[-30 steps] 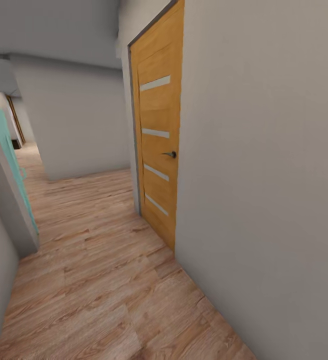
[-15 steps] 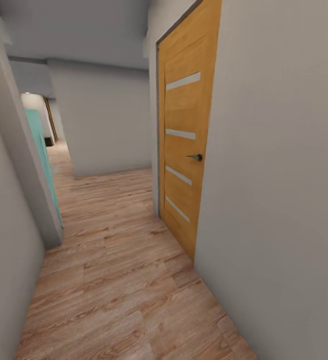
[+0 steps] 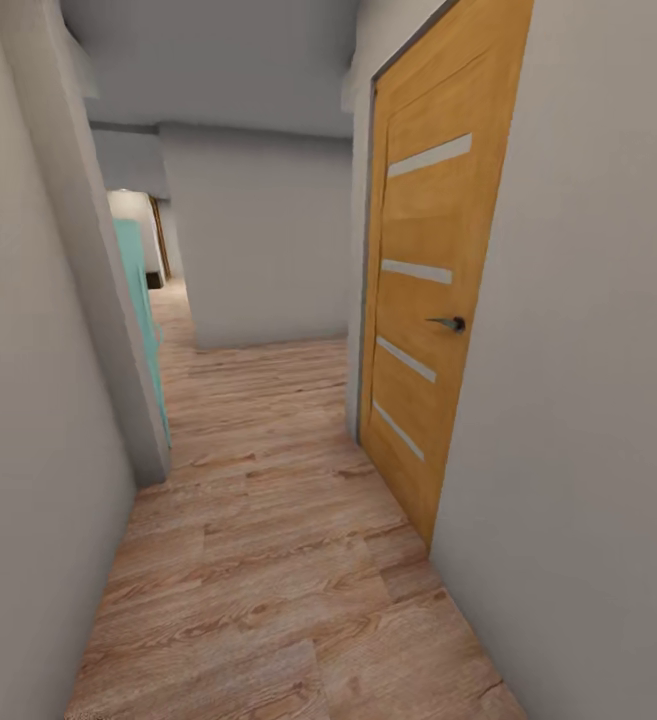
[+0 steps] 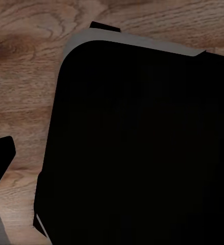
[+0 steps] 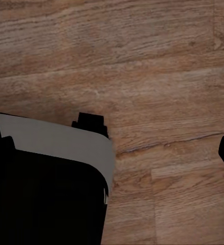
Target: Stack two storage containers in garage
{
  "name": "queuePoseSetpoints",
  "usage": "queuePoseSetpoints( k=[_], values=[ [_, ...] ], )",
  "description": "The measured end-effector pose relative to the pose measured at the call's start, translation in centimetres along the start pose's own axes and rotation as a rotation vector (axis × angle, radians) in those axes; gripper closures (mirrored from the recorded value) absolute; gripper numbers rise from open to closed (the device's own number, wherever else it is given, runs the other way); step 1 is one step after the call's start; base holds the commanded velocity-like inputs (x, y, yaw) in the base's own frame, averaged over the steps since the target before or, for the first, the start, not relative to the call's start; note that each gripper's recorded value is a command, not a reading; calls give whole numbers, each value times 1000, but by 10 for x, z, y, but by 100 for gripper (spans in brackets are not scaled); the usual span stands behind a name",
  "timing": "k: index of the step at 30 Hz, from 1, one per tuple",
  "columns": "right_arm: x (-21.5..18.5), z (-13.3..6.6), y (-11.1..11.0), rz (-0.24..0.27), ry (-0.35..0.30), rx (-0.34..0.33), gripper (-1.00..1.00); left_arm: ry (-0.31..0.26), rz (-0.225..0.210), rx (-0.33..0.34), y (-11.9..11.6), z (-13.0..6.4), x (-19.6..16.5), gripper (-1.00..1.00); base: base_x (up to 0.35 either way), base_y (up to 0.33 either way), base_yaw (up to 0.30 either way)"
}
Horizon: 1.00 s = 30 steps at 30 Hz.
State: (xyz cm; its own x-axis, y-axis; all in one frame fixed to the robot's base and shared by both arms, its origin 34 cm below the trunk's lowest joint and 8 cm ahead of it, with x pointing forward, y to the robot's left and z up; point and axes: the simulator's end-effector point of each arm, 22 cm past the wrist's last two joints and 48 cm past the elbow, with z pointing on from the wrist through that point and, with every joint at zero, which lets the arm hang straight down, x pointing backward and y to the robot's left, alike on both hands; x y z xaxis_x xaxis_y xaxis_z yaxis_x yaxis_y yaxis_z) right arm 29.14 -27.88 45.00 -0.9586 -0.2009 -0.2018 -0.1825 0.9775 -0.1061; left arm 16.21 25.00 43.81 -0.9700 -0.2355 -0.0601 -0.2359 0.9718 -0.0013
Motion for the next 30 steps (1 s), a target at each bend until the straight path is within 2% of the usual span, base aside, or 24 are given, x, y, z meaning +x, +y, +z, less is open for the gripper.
queuePoseSetpoints(
  k=[21,30],
  values=[
    [-1,0,1,3,-4,-2,-100,0,-1,0,0,0,0,-100,215,0,267],
    [0,0,1,13,-2,-2,-100,0,0,0,0,0,0,-100,289,0,66]
  ],
)
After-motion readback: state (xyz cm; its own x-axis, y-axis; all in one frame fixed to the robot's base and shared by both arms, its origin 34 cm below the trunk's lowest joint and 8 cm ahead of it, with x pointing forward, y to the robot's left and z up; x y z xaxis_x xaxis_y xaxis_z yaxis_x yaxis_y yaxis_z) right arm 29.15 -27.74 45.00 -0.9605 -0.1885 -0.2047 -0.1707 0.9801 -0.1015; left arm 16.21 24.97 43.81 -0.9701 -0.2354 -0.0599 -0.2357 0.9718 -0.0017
